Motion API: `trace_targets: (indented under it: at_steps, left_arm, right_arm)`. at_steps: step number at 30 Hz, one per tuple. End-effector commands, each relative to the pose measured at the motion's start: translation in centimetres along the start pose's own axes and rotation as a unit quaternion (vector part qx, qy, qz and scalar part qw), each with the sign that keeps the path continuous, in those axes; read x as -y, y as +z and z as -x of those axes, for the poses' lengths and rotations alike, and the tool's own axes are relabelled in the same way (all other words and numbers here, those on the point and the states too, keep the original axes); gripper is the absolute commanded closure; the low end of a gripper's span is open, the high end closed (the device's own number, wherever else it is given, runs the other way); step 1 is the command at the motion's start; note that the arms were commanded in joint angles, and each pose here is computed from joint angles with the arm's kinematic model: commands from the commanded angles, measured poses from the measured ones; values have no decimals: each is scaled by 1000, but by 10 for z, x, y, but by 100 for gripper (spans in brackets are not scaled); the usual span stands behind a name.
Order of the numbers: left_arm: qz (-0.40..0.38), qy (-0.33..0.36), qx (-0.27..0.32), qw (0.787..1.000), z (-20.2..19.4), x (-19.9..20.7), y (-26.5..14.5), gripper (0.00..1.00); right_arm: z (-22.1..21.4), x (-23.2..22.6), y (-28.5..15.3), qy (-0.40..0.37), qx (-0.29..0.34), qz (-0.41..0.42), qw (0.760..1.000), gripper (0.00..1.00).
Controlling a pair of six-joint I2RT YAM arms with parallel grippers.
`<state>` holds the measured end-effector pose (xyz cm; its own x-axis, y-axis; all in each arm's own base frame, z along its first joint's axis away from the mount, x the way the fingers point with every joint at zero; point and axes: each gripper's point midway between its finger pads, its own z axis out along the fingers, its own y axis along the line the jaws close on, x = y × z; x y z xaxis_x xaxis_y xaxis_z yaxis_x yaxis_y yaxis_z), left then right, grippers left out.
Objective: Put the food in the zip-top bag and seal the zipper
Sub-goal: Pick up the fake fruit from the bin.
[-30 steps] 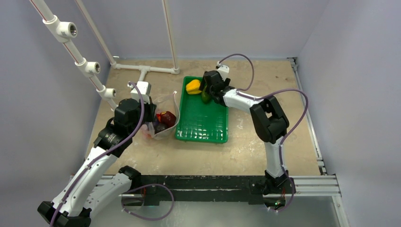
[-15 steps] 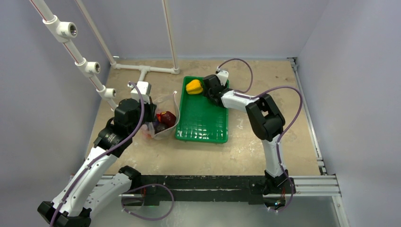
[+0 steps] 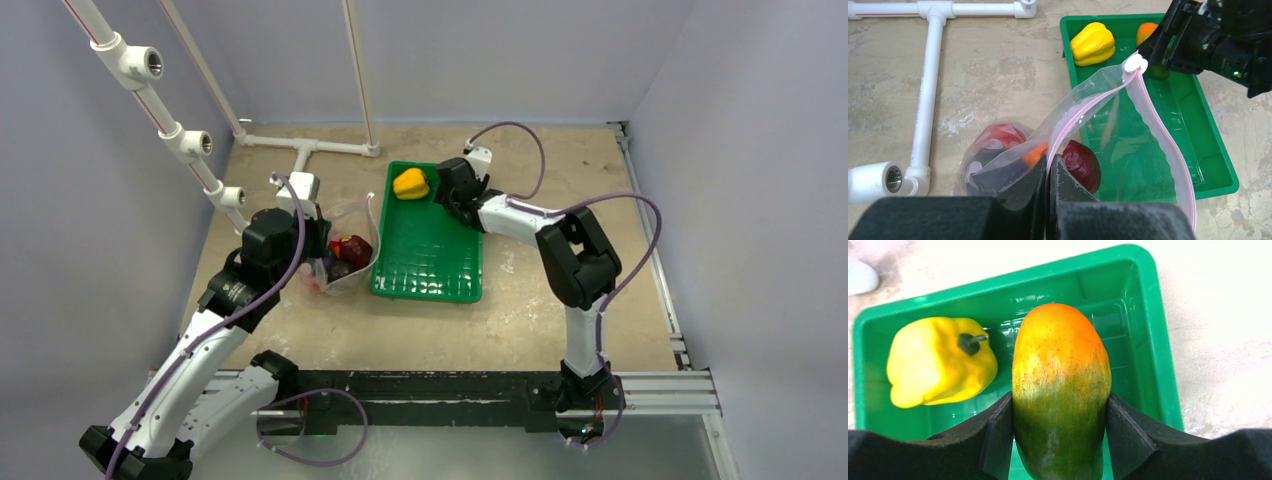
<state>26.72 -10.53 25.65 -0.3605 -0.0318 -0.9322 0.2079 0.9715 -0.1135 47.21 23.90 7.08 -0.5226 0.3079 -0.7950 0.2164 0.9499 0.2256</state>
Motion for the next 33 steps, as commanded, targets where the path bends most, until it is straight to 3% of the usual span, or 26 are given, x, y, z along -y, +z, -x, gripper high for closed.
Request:
trace_targets:
  at_steps: [1,9,15,24,33]
  left_arm:
    - [-8,-3,12,1000,7,3,0,100]
    - [-9,-3,11,1000,6,4,1,100]
    - [-8,-2,11,1000,6,4,1,100]
    - [-7,-3,12,1000,6,3,0,100]
    - [-7,-3,11,1000,6,3,0,100]
  right_arm:
    - [46,-13,-30,19,52,38,998,98]
    - [74,-24,-75,14,76,88,993,100]
    - [91,-43,-121,6,88,172,981,100]
    - [129,-70,-218,-28,145,332,932,100]
    - [124,-93,-293,-76,157,453,874,100]
